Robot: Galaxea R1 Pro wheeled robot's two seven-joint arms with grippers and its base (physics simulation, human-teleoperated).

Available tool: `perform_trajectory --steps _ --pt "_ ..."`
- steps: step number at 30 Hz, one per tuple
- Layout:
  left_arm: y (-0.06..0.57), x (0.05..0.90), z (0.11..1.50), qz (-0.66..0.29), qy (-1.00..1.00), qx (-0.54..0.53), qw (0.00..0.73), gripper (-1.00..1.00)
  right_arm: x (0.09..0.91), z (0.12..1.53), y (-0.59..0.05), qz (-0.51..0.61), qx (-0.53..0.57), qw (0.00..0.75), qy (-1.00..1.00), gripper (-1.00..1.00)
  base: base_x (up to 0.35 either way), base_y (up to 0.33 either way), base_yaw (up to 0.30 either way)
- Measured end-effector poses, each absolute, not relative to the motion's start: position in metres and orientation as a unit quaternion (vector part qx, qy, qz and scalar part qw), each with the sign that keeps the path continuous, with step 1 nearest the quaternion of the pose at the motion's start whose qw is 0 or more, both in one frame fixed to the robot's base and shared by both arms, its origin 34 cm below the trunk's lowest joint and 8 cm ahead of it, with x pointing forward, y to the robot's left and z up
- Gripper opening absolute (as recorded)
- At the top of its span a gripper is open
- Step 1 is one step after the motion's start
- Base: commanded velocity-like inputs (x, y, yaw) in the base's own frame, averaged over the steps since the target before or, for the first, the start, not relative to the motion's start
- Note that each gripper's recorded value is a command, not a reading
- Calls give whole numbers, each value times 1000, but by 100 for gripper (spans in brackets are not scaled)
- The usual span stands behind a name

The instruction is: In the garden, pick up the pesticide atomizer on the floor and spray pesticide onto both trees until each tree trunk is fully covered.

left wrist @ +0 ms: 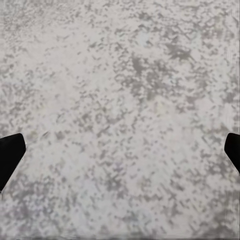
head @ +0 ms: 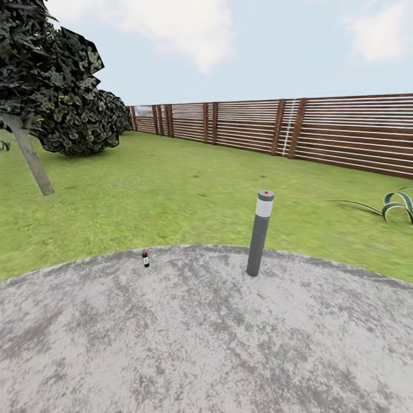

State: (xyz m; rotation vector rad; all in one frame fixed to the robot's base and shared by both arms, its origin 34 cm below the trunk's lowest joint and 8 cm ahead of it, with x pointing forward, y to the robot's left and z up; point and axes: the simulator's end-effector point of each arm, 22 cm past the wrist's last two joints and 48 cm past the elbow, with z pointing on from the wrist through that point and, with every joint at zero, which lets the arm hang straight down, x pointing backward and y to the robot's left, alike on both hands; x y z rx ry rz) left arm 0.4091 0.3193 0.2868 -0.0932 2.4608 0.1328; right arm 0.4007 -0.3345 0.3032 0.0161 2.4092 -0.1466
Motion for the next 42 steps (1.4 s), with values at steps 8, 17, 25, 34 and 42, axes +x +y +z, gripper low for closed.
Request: perform_trajectory --steps 8,17,25,34,42 --pt "320 407 285 51 943 -36 328 100 399 302 -335 -57 6 354 934 100 167 0 223" --pt "320 407 285 51 943 -36 328 100 399 301 -333 -55 4 353 934 100 334 0 17" --pt "321 407 285 52 943 -37 328 100 400 303 -334 -55 6 355 933 100 340 0 0" --pt "321 407 285 52 942 -37 328 100 400 303 -335 -56 7 355 933 100 340 33 221" --pt "321 407 285 52 943 -37 328 100 400 303 -335 -57 7 355 933 100 340 122 267"
